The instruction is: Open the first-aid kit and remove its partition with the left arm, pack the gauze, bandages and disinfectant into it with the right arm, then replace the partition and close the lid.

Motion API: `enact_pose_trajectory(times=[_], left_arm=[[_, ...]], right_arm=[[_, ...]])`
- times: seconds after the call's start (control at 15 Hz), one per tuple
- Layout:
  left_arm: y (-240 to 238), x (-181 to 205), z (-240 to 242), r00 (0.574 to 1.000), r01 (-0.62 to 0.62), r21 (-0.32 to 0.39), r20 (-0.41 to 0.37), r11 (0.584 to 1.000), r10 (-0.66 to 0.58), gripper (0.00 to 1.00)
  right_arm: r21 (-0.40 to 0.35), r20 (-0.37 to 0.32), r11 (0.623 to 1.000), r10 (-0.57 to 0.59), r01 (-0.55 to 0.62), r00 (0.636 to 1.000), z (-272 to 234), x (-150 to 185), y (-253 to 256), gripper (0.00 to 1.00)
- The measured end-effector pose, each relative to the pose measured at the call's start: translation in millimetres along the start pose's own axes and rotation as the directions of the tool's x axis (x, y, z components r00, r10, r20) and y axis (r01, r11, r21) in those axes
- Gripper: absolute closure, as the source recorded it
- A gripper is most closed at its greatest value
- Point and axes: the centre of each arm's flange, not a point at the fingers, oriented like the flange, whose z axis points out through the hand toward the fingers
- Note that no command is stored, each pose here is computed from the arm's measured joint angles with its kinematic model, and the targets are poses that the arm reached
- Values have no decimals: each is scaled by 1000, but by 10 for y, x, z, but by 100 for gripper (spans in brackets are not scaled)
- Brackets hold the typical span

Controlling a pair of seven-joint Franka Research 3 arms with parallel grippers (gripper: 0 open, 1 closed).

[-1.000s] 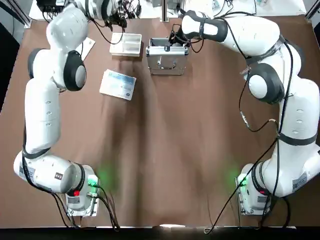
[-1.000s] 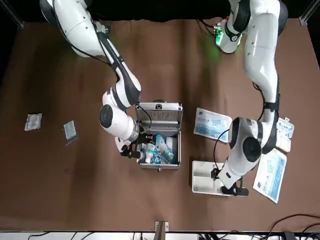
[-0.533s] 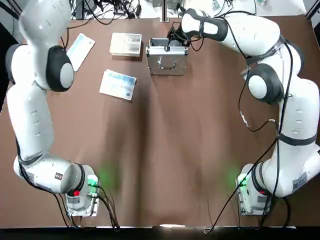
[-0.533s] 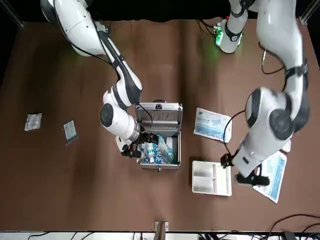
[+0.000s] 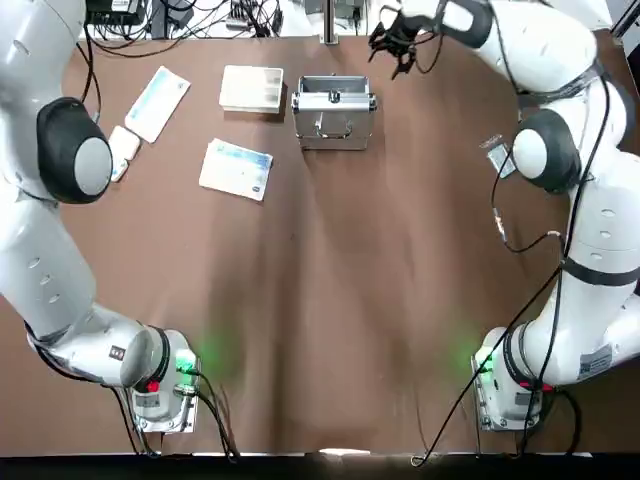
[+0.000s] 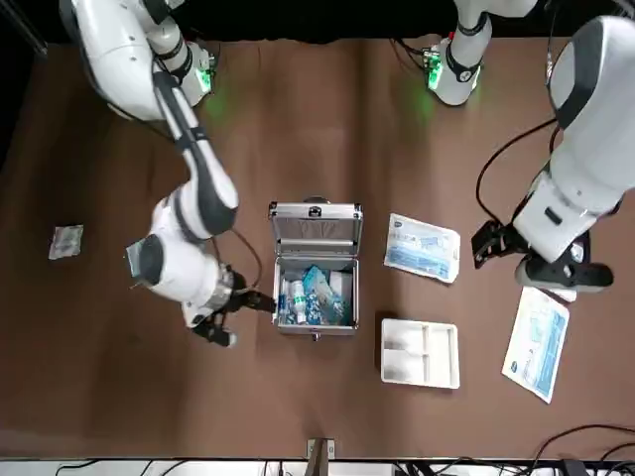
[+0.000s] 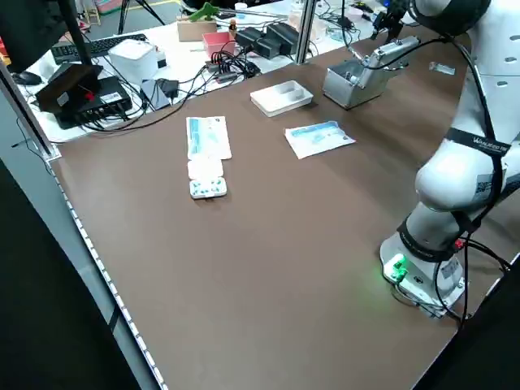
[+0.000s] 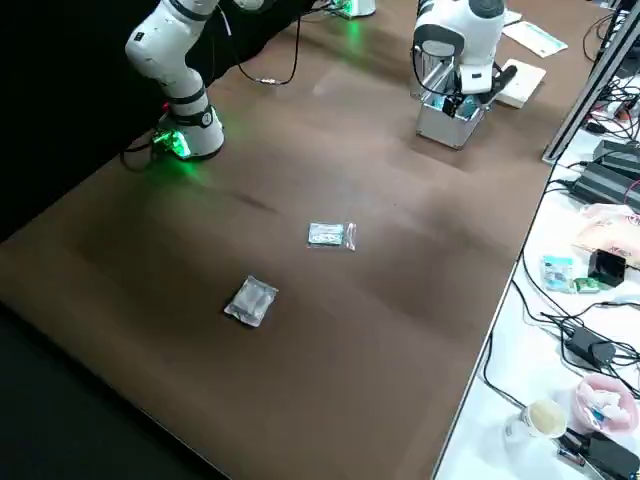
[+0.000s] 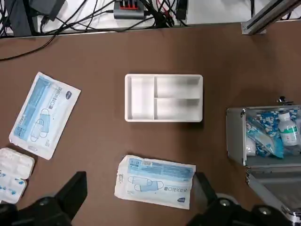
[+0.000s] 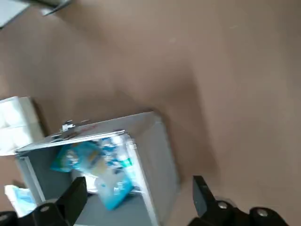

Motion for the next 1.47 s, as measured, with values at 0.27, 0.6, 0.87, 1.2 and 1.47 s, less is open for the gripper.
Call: enact_pose_trajectory(times=[0.27,0.6,0.87,1.2,1.47], left_arm=[[-7,-8,101,1000,3,4,21,1000,-3,0],[-88,5,129,1000,16,7,25,1000,-16,0],[-83,4,131,1000,15,6,26,1000,-15,0],[-53,-1,137,1000,11,5,27,1000,-11,0],[-62,0,137,1000,12,6,27,1000,-12,0]], right_arm=[[-86,36,996,-11,14,999,-292,302,561,1],[-140,210,979,-115,146,971,-668,683,1864,1],[-174,266,938,-249,300,931,-853,910,2990,1],[-243,455,802,-403,546,795,-464,917,3680,1],[-173,516,773,-457,611,724,-225,885,4030,1]])
